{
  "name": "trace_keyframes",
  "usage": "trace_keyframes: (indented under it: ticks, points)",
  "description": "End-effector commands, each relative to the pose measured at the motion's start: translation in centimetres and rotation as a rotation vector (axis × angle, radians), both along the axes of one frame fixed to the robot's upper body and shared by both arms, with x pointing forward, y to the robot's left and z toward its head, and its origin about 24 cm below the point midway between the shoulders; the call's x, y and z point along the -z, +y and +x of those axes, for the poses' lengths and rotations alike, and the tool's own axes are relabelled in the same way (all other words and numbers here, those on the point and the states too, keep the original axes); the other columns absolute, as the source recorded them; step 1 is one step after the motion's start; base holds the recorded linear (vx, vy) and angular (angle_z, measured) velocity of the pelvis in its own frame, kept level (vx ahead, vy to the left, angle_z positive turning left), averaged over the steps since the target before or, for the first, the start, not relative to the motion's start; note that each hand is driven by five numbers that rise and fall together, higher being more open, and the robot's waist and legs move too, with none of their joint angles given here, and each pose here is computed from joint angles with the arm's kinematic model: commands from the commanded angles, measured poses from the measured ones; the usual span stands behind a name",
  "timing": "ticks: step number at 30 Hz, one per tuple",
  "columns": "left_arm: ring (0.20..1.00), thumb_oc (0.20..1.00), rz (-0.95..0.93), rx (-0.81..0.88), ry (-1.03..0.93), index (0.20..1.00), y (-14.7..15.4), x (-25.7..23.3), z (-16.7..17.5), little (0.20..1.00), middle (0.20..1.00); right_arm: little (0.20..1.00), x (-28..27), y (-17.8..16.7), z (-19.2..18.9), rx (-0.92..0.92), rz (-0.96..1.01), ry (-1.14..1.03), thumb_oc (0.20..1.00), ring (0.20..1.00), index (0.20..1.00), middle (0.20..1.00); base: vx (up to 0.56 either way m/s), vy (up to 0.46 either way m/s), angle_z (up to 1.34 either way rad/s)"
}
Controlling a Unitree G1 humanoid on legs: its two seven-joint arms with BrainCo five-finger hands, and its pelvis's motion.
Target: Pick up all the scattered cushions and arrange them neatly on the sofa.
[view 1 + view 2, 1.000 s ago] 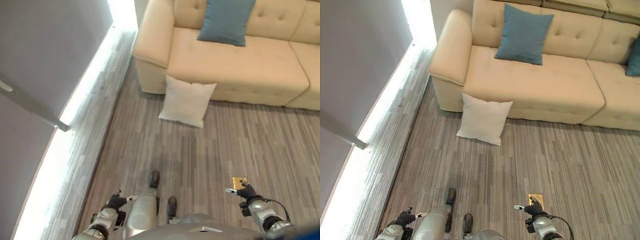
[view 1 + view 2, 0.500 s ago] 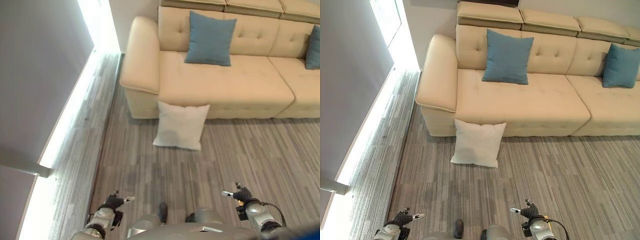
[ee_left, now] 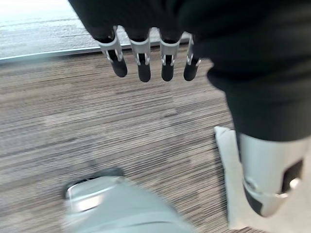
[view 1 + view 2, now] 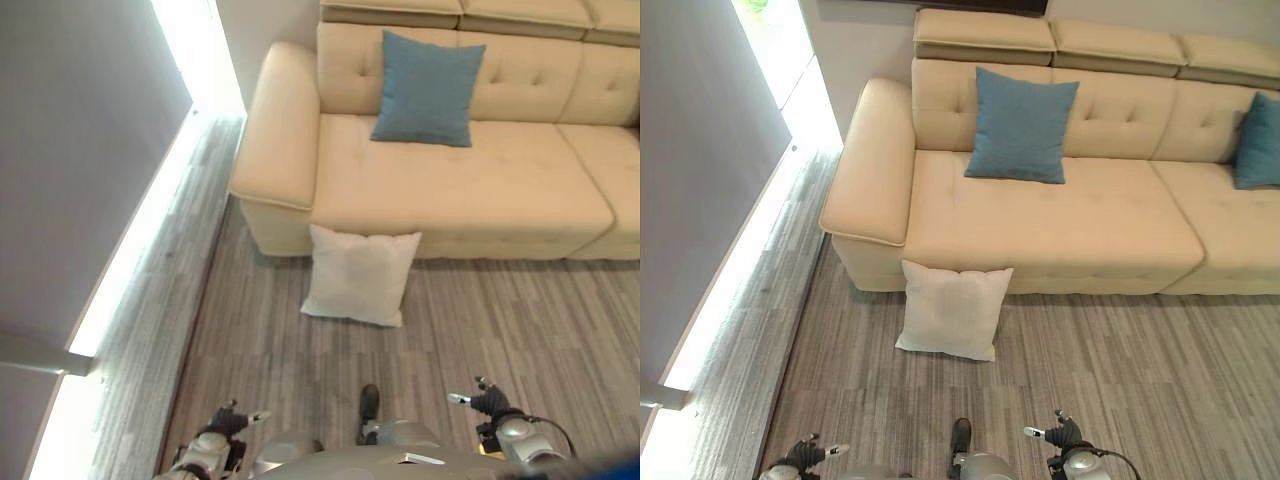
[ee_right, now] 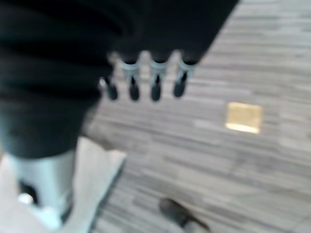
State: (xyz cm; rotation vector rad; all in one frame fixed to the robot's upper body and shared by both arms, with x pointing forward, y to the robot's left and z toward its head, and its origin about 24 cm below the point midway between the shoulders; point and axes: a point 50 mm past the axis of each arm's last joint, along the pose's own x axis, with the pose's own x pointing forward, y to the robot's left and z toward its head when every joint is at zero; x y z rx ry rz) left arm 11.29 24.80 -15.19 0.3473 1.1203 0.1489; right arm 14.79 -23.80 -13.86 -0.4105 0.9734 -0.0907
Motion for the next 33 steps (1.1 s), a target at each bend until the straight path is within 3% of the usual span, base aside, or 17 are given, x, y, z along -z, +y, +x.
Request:
trace_keyframes:
  ticks: [1,19,33]
  points:
    - [1.000,1.000,-0.001,0.040,-0.078,1.000,0.0,-0.8,2.1,1.000,1.000,1.000,-1.3,-2.4,1.0,0.027,-0.057,-0.068,1.000,1.000,1.000,1.000,0.16,0.061,0.22]
    - [1.000,1.000,0.028,0.000,-0.108,1.000,2.2,-1.6,2.0,1.000,1.000,1.000,-1.9,-0.5,2.9,-0.057,-0.035,-0.126,1.000,1.000,1.000,1.000,0.13,0.151,-0.15]
    - [1.000,1.000,0.021,-0.006,-0.151,1.000,1.6,-1.8,3.1,1.000,1.000,1.000,-2.2,-1.0,3.3,-0.053,-0.058,-0.140,1.000,1.000,1.000,1.000,0.06,-0.062,0.00]
